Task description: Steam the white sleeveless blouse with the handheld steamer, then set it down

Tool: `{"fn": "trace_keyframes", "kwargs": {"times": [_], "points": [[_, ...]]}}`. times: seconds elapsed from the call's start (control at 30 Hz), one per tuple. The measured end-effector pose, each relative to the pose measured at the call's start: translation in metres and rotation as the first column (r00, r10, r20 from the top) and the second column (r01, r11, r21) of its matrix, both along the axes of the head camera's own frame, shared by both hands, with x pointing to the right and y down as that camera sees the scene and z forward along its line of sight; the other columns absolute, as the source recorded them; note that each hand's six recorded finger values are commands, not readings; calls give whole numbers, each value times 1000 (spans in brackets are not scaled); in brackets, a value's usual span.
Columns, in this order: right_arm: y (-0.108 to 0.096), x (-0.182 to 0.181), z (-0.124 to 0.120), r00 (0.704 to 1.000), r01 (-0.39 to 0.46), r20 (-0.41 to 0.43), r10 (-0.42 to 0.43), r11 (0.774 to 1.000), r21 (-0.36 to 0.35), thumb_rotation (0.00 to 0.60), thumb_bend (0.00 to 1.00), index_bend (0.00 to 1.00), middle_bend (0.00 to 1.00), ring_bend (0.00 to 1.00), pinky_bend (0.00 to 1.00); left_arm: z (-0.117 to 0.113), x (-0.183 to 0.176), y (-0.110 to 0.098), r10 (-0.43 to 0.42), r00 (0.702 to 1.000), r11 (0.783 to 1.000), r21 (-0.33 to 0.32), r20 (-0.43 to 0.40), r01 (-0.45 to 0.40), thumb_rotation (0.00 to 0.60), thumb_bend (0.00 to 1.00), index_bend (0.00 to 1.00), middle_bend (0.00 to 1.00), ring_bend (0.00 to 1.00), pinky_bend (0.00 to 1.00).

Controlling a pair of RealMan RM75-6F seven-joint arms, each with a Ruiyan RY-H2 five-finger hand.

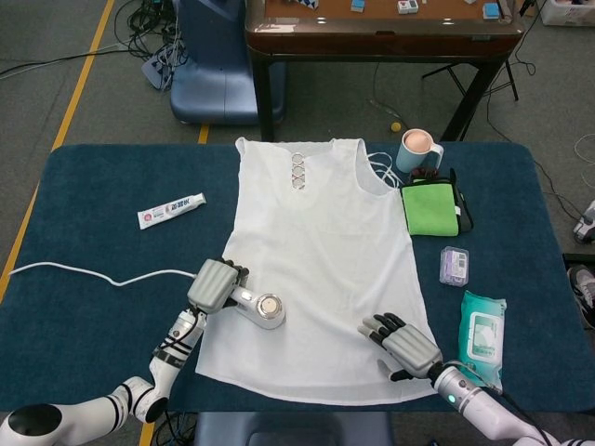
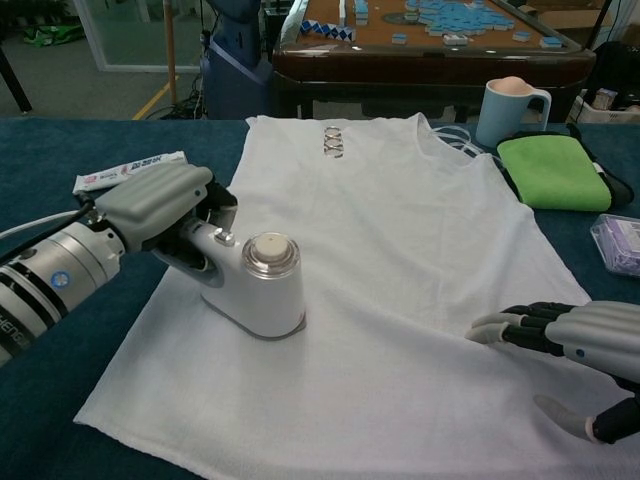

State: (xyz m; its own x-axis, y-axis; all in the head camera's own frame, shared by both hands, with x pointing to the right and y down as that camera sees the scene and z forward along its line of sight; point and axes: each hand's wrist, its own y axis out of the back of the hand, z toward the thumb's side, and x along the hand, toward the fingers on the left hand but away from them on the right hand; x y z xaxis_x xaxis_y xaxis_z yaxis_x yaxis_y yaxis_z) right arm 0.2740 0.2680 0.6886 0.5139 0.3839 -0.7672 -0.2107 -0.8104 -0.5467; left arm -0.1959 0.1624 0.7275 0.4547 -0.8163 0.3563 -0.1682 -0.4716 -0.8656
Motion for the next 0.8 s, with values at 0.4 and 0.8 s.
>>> {"fn": "trace_keyframes", "kwargs": {"times": [0.4,0.8], "points": [[2,-1,0,1000,3,2,-3,1000,-2,443,573,0,64,0,0,-7,0,23,69,998,995,-73,5,-69,600,201,889,717,592,538],[1,-1,0,1000,1,3,-1,1000,0,443,573,0,64,0,0,-8,-3,34,100,995,989,-113,21,-97,600,201,886,717,589,537]]}}
